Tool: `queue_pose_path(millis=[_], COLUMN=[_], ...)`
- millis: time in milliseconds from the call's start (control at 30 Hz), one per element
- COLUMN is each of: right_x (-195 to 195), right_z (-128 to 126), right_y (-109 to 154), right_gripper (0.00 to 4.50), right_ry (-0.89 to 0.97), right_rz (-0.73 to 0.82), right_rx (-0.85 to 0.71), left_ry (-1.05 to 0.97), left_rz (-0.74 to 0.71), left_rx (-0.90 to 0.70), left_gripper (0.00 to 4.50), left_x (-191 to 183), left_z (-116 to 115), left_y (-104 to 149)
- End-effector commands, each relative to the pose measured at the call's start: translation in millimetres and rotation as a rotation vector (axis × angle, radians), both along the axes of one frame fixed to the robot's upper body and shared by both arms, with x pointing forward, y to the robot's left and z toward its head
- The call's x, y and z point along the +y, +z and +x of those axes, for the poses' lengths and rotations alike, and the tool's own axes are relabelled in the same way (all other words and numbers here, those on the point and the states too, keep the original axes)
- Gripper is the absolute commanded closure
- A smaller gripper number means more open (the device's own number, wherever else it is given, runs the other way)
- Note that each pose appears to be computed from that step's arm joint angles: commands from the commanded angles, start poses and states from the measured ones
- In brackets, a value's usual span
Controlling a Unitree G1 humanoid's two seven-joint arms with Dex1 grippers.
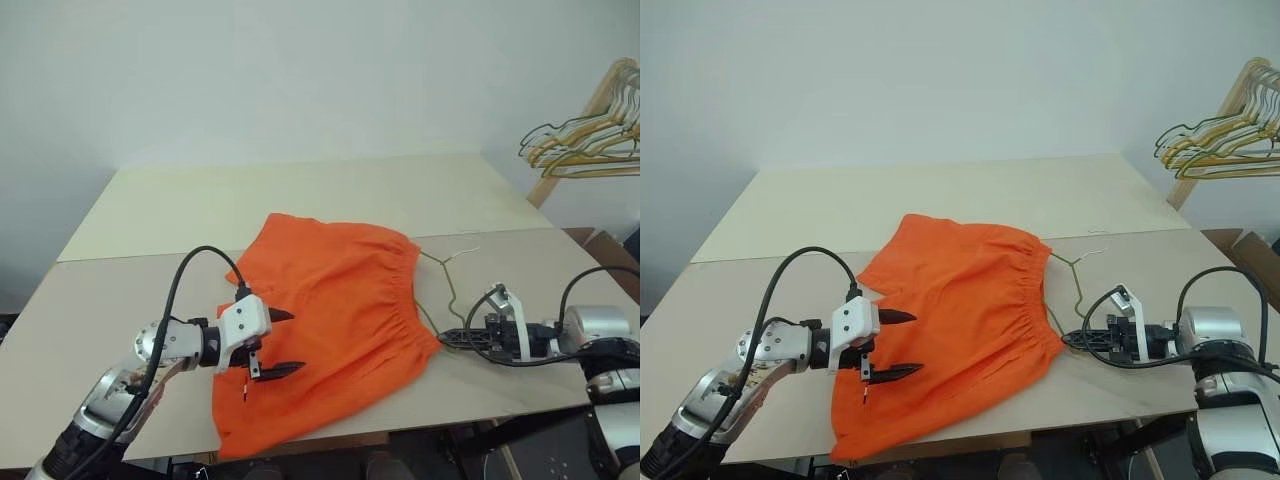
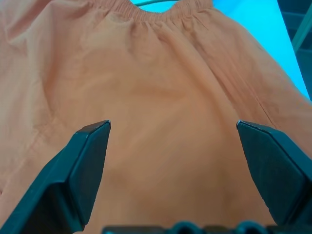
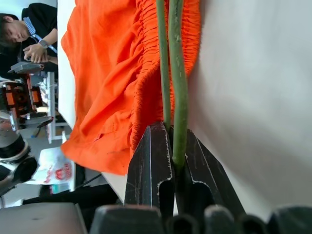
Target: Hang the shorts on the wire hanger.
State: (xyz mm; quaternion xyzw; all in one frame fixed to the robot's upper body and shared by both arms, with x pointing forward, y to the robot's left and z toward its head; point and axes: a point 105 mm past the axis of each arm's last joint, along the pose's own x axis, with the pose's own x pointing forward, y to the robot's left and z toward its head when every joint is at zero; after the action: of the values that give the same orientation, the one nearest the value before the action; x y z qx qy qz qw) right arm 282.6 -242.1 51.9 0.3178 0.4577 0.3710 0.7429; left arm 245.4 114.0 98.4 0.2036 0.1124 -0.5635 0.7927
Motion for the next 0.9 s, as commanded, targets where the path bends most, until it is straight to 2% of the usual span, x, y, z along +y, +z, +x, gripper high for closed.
queue_pose_path(millis=[33, 200, 367, 467, 567, 667, 800, 900], right_x=[8, 11, 16, 20, 32, 42, 56, 63], right_z=[15, 25, 39, 42, 42, 41, 42, 42], right_y=[25, 35, 55, 62, 71, 75, 76, 77], right_gripper=[4.5, 4.5, 4.5, 4.5, 4.5, 4.5, 4.5, 4.5], right_ry=[0.046, 0.092, 0.115, 0.146, 0.237, 0.31, 0.373, 0.392], right_rz=[-0.044, -0.257, -0.361, -0.39, -0.436, -0.467, -0.51, -0.515], right_rx=[-0.244, -0.507, -0.736, -0.793, -0.88, -0.93, -0.973, -0.992], left_ry=[-0.018, -0.015, 0.046, 0.071, 0.057, 0.004, -0.099, -0.168], left_rz=[-0.01, -0.035, -0.107, -0.151, -0.2, -0.139, -0.052, -0.011], left_rx=[-0.056, -0.108, -0.261, -0.331, -0.456, -0.548, -0.589, -0.557], left_gripper=[0.02, 0.02, 0.02, 0.02, 0.02, 0.02, 0.02, 0.02], left_x=[-5, -8, -15, -17, -19, -21, -28, -31], left_z=[2, 12, 49, 67, 94, 113, 126, 131], left_y=[10, 20, 55, 78, 128, 160, 178, 178])
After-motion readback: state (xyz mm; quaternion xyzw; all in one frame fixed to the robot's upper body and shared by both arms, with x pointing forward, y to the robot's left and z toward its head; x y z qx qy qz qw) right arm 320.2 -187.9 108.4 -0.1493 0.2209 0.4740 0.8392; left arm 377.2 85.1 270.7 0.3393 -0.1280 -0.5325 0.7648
